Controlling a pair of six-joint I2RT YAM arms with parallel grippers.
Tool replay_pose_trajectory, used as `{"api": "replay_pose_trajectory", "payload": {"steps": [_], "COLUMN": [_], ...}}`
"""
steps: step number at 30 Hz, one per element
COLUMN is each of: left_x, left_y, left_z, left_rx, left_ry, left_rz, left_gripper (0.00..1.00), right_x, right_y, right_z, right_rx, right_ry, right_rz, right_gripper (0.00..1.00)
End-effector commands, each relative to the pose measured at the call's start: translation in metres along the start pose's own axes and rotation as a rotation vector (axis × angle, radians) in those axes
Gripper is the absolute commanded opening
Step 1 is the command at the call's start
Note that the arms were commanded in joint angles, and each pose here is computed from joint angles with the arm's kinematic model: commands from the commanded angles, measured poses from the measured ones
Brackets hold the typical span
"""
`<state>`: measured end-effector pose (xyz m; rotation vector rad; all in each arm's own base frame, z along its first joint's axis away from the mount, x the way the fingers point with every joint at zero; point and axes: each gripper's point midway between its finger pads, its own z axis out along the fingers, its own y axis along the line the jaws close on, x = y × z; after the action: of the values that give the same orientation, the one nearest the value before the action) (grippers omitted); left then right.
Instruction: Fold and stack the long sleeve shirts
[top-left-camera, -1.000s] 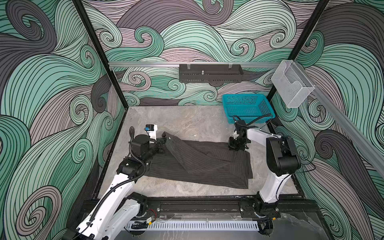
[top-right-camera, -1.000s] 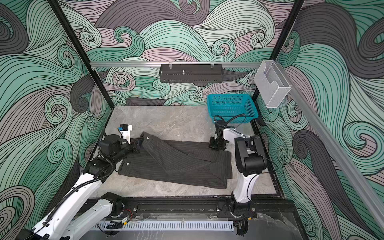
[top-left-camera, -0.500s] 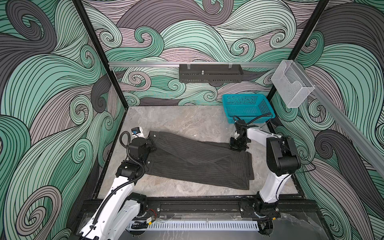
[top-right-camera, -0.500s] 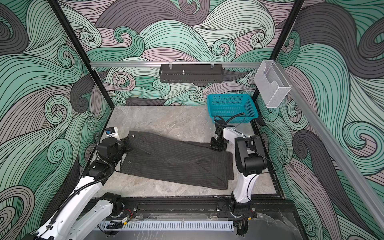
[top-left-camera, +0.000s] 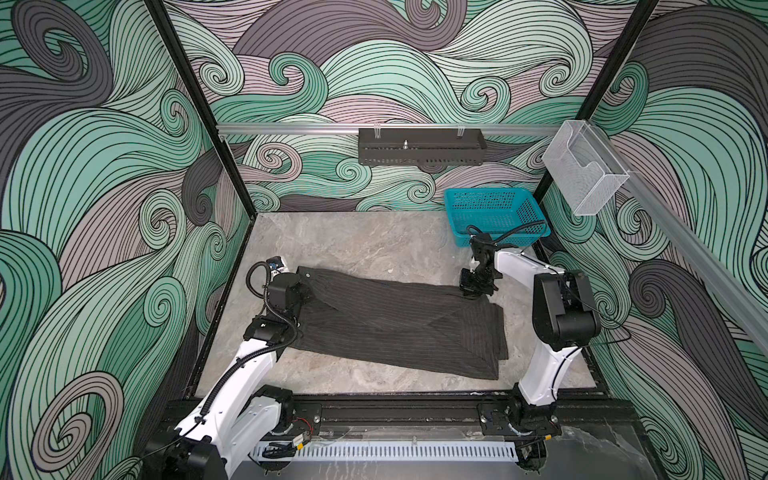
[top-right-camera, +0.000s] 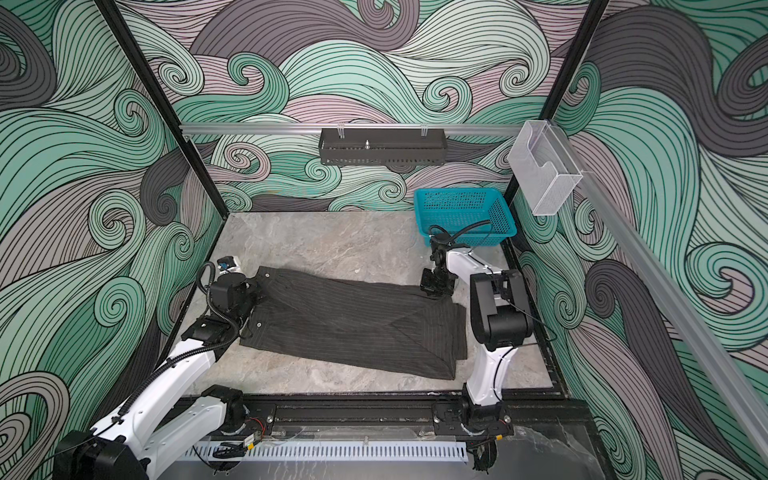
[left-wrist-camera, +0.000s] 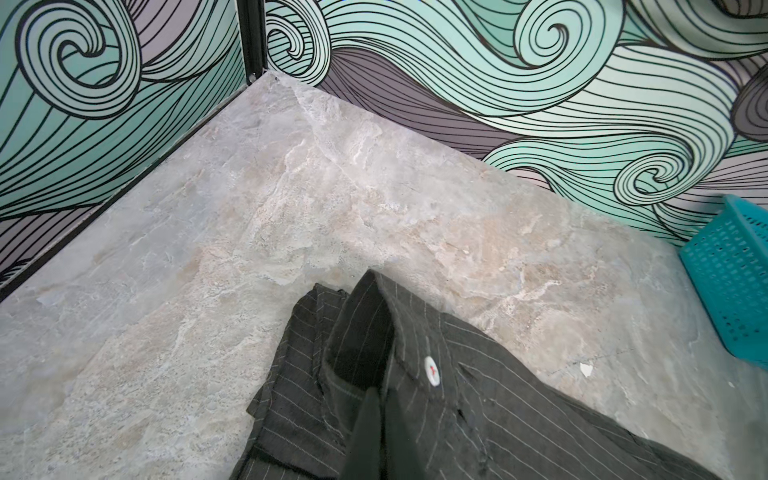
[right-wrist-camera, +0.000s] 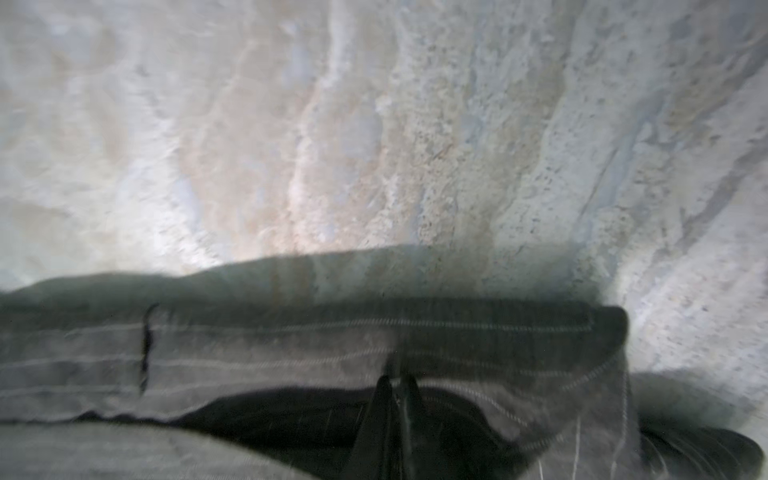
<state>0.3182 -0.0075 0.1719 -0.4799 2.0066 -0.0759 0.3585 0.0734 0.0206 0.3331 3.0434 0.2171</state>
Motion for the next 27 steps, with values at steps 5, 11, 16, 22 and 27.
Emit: {"api": "replay_pose_trajectory", "payload": {"steps": [5,11,16,22,27], "left_x": [0.013,0.028,0.033,-0.007,-0.035], "left_y": [0.032,0.038,0.036,0.024,-0.004], "left_z": [0.011,0.026,0.029,0.000,-0.022], "left_rx": [-0.169,-0.222,-0.219,-0.171,-0.025], "left_ry": [0.021,0.071,0.115,0.053,0.029], "left_rz": [-0.016,-0.002,0.004,0.014,0.074], "left_gripper": [0.00,0.00,0.04,0.41,0.54], "right_x": [0.009,0.008,0.005,0.002,0.026], "right_y": [-0.017,-0.015,-0.007,0.009,0.017], "right_z": [0.021,0.016,-0.002,-0.060,-0.088], "right_rx": [0.069,0.064,0.031,-0.002,-0.032], "right_ry": [0.056,0.050,0.020,-0.098,-0.123], "right_rz": [0.009,0.008,-0.001,-0.036,-0.049], "right_gripper": [0.06,0.06,0.08,0.30,0.37]}}
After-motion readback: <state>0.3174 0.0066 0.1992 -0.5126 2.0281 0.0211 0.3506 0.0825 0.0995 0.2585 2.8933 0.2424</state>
